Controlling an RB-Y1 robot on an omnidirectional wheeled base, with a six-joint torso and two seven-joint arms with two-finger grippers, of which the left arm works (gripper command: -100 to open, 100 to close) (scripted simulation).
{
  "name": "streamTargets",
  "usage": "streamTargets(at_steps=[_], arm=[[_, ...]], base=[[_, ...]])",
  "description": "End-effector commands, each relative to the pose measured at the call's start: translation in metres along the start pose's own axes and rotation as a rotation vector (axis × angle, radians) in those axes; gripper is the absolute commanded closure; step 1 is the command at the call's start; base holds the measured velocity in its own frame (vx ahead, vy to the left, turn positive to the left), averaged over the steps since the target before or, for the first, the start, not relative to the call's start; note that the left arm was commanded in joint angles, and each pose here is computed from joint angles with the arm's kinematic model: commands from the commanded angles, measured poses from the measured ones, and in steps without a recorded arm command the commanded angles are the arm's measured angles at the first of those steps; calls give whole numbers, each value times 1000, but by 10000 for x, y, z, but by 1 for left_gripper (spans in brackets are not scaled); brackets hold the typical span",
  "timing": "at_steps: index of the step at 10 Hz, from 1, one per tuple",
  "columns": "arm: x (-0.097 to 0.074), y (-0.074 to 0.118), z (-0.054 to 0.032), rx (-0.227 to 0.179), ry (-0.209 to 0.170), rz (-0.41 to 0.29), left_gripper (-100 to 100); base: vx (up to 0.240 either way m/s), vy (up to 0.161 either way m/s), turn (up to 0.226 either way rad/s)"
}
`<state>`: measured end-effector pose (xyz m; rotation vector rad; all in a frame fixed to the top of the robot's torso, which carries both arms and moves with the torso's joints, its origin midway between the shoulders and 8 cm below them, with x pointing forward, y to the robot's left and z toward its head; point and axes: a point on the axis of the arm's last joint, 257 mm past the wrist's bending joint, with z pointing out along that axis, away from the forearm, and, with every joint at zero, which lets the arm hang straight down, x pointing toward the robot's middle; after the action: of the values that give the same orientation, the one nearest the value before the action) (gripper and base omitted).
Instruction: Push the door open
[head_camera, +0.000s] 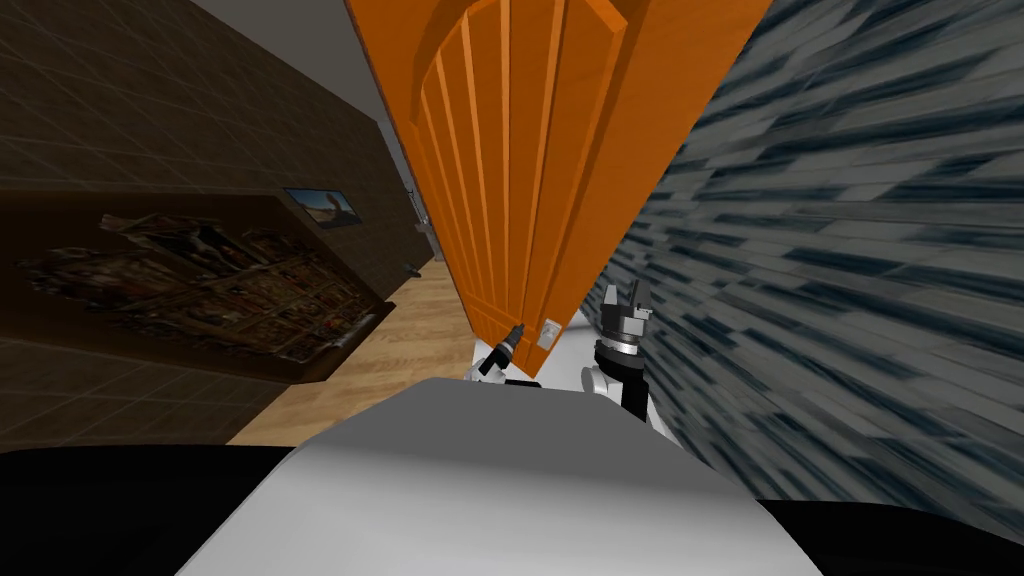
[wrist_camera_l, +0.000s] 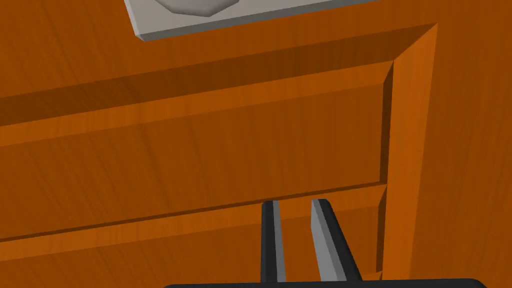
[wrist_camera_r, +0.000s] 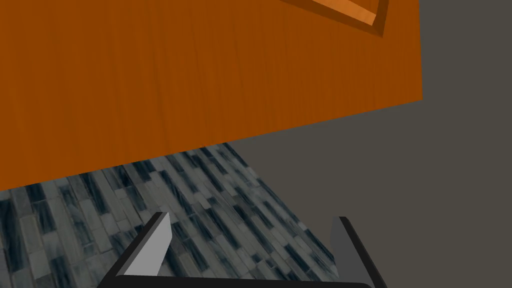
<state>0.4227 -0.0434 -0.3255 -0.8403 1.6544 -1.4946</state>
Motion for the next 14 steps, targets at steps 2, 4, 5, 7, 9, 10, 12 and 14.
streamTargets(at_steps=[2, 4, 5, 7, 9, 10, 12, 14], arm=[[-193, 111, 37, -14, -5, 23, -100], [-326, 164, 78, -20, -11, 36, -100], [-377, 182, 94, -23, -13, 40, -100], [-500, 213, 143, -26, -20, 49, -100], [-641, 236, 206, -29, -29, 56, -100], [-676, 239, 223, -29, -31, 57, -100], [-827, 242, 305, -30, -42, 61, -100], [-936, 232, 374, -28, -51, 60, -100]], base=[[65, 181, 6], [46, 153, 3], [35, 135, 5], [34, 133, 0], [28, 134, 1], [19, 119, -4], [12, 131, -3], [-10, 133, -8]])
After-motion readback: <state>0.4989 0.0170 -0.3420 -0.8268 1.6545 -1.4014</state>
